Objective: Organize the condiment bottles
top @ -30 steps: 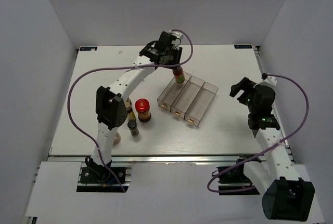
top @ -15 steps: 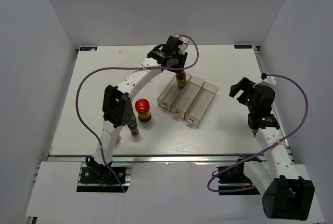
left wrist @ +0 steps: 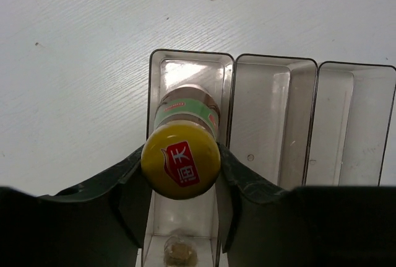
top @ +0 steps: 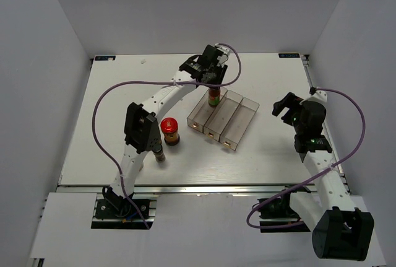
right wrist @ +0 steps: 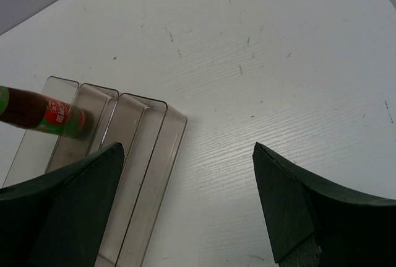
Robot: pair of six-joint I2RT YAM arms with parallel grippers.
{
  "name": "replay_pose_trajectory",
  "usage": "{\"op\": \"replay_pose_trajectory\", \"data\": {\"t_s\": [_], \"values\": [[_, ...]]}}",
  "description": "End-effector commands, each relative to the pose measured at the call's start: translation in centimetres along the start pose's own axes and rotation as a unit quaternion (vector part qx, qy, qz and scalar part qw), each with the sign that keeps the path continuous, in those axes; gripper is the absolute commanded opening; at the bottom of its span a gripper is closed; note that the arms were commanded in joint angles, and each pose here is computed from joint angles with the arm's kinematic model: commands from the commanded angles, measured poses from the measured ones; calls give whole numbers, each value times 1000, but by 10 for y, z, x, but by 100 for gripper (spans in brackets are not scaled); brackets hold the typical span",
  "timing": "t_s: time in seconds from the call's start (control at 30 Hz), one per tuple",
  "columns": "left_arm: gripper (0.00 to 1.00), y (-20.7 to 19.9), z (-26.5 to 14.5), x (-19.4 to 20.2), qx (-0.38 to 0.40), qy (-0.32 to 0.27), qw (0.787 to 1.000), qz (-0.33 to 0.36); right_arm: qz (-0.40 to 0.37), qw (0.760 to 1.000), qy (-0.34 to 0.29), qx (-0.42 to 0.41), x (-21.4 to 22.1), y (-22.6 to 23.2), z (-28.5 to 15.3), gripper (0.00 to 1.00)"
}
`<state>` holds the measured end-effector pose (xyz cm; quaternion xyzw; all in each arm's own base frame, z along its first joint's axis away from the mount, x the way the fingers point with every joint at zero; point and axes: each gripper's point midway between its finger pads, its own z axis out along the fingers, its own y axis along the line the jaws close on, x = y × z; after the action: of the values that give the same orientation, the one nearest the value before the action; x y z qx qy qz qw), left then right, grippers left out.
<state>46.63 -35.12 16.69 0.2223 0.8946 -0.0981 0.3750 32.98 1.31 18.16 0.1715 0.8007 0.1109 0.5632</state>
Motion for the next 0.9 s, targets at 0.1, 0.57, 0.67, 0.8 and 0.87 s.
{"op": "replay_pose_trajectory", "data": {"t_s": [0.1,0.57,0.67,0.8,0.87], "values": [[65,-4,-26,-51,-1,-79,997,0,-4,1000,-6,-11,-3,3,1,89],[98,4,-91,-82,-4,-150,988,-23,-58,981,-3,-186,-11,73,-25,89],[98,22,-123,-77,-37,-176,983,-43,-102,969,-3,-227,-3,105,-36,89],[98,55,-161,-42,-99,-189,972,-98,-142,959,6,-244,10,132,-42,89],[98,72,-163,-2,-138,-167,967,-134,-138,962,14,-234,13,131,-38,89]]}}
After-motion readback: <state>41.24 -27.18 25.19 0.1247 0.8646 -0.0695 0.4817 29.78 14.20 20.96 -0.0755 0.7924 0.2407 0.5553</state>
